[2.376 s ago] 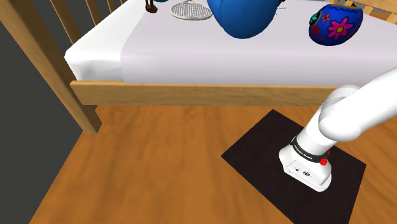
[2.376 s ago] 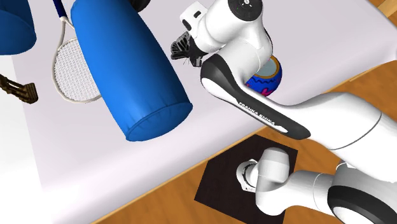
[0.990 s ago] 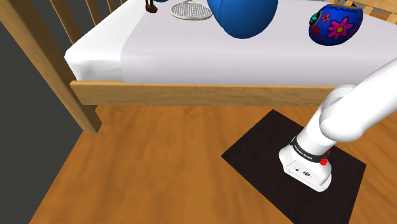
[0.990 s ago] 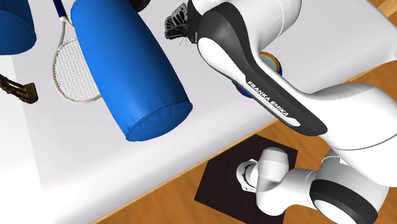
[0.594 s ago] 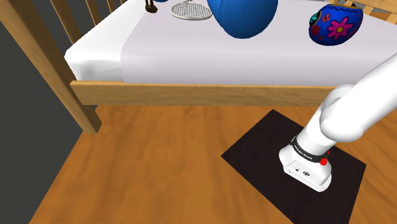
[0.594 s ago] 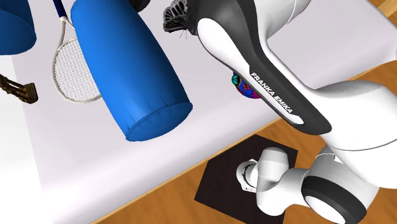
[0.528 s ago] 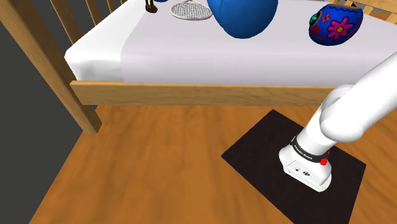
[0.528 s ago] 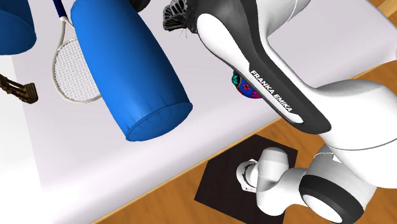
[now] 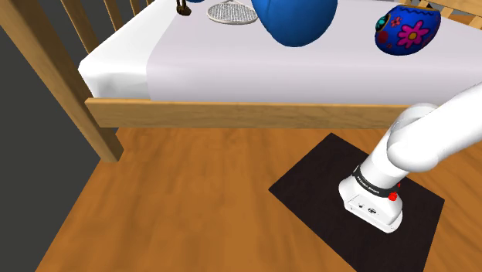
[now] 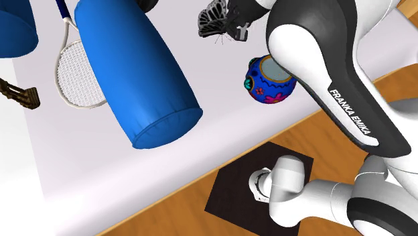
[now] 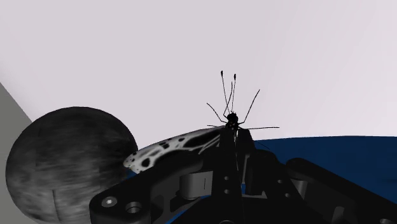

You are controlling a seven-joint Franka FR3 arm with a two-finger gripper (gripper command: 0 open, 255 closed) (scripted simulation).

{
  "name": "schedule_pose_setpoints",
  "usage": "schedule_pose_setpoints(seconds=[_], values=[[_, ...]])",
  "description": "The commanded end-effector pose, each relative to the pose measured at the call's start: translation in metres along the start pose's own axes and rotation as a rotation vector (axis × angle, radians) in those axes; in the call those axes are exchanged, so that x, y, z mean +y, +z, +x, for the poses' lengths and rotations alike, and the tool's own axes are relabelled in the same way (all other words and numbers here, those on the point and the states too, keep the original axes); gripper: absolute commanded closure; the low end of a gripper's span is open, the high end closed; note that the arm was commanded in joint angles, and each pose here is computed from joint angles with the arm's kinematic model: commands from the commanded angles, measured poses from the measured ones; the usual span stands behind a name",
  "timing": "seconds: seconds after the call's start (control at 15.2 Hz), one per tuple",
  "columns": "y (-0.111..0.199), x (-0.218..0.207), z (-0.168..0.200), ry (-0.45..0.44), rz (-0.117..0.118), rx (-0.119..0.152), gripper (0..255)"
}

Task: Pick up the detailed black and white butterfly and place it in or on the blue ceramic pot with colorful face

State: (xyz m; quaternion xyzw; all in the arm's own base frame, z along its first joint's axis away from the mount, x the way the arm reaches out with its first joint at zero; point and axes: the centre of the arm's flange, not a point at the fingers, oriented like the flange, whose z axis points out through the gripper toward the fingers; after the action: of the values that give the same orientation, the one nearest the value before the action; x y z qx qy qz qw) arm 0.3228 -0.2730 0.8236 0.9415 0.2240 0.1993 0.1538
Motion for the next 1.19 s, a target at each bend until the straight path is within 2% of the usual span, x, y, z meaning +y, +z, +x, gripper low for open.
schedule_pose_setpoints(seconds=[0.0,0.92,1.12], values=[[-0.012,-0.007,-0.02,-0.001,0.0,-0.001,255],[-0.093,-0.062,-0.176,-0.001,0.0,-0.001,255],[-0.079,-0.068,-0.18,-0.001,0.0,-0.001,255]])
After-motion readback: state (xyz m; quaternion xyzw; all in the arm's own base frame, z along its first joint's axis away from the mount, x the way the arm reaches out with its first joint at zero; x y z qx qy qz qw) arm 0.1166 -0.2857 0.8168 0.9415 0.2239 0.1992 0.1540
